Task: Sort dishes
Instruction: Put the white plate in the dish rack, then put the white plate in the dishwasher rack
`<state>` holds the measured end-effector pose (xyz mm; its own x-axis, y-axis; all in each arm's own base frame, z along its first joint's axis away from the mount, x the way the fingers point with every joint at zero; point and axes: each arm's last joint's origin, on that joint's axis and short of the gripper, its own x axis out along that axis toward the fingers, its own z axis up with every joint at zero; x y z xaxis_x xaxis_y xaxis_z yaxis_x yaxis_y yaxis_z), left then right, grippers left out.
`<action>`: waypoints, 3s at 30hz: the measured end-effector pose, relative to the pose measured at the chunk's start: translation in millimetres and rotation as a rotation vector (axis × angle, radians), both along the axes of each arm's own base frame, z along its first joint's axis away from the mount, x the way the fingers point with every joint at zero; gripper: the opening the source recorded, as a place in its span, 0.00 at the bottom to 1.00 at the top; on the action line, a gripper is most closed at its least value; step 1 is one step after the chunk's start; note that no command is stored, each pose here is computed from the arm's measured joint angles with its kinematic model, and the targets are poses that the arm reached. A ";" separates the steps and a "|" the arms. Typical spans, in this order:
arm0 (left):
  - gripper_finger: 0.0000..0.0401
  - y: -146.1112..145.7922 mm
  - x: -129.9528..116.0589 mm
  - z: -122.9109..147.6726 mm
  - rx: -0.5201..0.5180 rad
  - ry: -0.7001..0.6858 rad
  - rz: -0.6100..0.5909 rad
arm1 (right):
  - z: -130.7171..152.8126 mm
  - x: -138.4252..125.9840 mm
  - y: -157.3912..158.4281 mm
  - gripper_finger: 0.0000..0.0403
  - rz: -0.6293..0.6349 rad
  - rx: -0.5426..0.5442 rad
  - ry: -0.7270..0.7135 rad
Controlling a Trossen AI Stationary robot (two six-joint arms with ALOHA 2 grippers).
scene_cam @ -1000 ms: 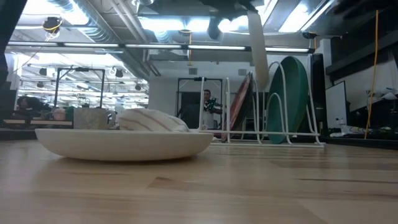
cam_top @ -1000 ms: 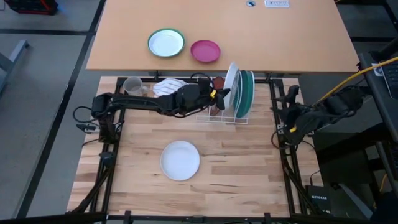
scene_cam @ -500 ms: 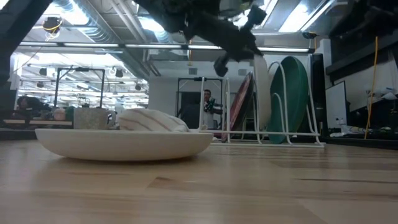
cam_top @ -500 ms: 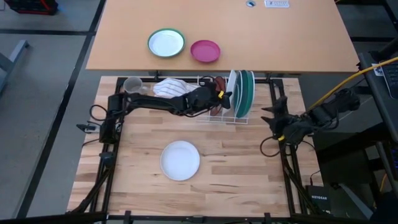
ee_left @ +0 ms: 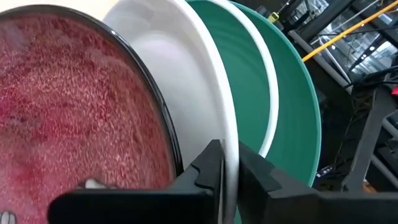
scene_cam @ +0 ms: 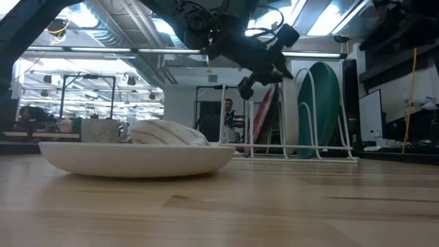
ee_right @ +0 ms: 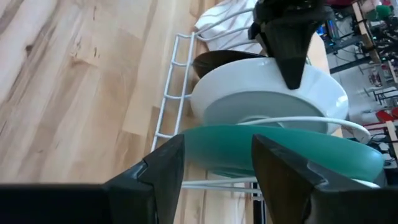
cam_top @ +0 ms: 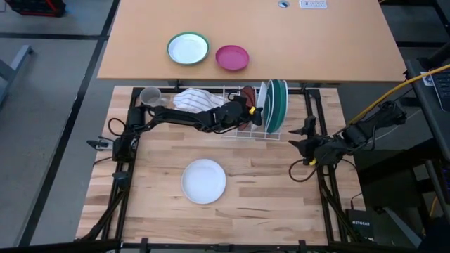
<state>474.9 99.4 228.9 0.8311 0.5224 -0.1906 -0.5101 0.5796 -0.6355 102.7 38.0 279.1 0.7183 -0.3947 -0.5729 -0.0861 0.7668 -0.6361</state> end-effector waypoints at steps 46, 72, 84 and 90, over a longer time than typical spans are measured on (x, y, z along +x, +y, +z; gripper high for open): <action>0.32 -52.0 -18.5 84.0 0.534 -0.083 -0.548 | -1.6 1.9 7.4 0.47 0.098 0.234 0.045; 0.32 -280.5 -116.5 10.7 0.353 0.925 -1.087 | -91.5 71.0 57.1 0.47 0.207 0.666 -0.145; 0.32 -314.7 -158.4 -8.3 0.391 1.141 -1.014 | -124.5 103.4 77.8 0.47 0.235 0.699 -0.157; 0.32 -314.5 -169.0 -27.9 0.426 1.195 -0.967 | -133.1 109.6 83.2 0.47 0.275 0.735 -0.148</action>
